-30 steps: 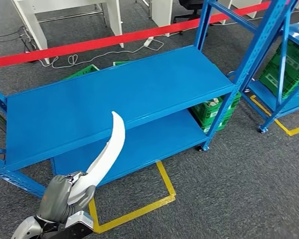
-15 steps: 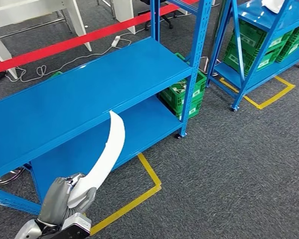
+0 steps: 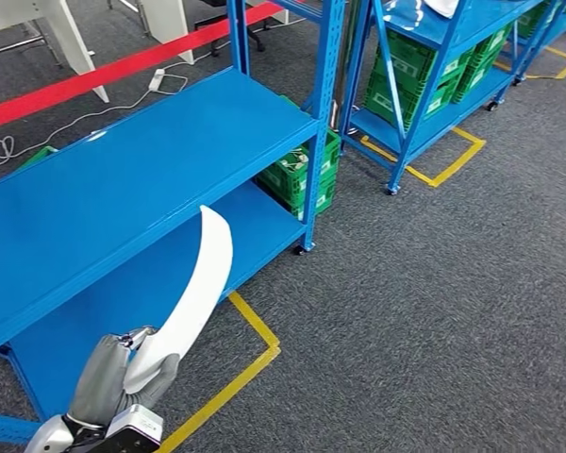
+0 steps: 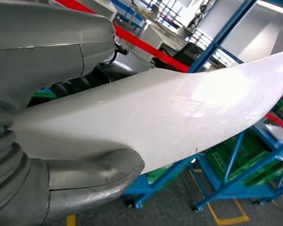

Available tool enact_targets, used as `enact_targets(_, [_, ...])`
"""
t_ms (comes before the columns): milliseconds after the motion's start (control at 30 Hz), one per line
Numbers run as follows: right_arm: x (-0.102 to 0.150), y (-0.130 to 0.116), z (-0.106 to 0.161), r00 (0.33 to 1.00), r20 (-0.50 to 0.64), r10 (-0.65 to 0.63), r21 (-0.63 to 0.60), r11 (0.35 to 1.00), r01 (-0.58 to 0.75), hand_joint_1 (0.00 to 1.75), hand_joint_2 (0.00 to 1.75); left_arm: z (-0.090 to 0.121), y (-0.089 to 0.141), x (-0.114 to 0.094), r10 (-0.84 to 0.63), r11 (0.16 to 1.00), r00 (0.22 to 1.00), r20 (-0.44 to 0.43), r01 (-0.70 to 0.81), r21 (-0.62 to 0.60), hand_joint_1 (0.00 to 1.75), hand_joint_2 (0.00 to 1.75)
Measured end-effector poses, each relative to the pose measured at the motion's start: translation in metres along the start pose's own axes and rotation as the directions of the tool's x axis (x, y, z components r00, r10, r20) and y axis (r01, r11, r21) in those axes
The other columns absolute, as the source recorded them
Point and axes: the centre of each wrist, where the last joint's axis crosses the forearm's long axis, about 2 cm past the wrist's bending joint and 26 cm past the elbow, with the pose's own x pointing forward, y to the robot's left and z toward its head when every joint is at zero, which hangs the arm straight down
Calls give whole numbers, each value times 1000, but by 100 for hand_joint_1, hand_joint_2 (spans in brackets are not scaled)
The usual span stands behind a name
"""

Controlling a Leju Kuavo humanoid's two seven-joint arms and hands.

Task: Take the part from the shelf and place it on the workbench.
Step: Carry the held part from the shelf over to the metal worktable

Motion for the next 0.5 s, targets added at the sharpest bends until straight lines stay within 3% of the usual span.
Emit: enact_targets(500, [1,0,20,998,-14,-57,-25,998,57,0,0,-4,-2,3,62,998,997,51,-62,9,175,175])
